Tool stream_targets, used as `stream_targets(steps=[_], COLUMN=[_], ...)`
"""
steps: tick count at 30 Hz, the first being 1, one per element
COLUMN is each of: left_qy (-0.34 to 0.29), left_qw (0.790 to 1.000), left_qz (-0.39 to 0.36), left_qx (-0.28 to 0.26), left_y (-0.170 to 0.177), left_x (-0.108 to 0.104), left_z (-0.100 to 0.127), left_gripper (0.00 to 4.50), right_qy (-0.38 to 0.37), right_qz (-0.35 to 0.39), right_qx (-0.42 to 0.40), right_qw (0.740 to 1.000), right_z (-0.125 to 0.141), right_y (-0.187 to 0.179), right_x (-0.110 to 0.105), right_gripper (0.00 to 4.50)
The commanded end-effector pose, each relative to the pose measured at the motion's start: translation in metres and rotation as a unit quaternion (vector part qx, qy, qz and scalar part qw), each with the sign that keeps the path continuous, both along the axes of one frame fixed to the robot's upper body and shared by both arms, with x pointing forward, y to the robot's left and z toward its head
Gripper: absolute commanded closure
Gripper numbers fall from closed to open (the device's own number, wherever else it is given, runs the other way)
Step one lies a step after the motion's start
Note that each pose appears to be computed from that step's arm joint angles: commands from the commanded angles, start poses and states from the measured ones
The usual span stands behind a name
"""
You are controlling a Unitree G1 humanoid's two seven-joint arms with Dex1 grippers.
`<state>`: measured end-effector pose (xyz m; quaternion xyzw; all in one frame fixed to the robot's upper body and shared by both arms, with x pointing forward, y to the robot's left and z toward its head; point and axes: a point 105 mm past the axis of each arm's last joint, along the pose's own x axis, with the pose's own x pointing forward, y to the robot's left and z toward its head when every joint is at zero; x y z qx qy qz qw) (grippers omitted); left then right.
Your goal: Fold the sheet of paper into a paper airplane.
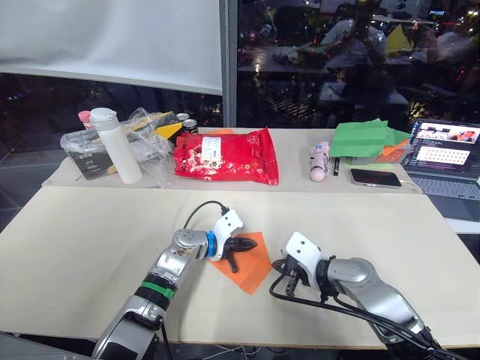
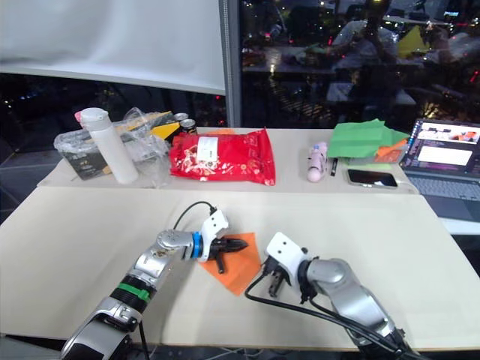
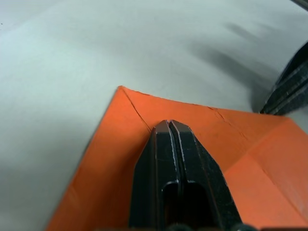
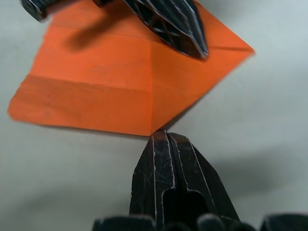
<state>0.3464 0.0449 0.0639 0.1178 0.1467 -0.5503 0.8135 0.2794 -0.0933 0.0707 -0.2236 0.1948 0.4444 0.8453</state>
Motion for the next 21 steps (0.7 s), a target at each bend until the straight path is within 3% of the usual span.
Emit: stream_targets(steps=[1, 11, 21], left_qy=[0.005, 0.002, -0.008], left_qw=[1.000, 1.000, 0.998], left_qz=[0.004, 0.014, 0.057], left_qx=[0.016, 0.022, 0.028], left_y=[0.003, 0.012, 0.039], left_x=[-0.001, 0.002, 0.019], left_z=[-0.007, -0.005, 0.005], left_gripper=[4.49, 4.49, 4.49], right_qy=[0.025, 0.020, 0.010], right_qz=[0.010, -0.018, -0.026], right_qx=[0.011, 0.073, 0.115], right_qw=[1.000, 0.997, 0.993], right_z=[-0.011, -0.013, -0.015], right_y=[0.007, 0.014, 0.024], right_x=[-0.006, 0.006, 0.021], right_gripper=[4.50, 4.50, 4.50])
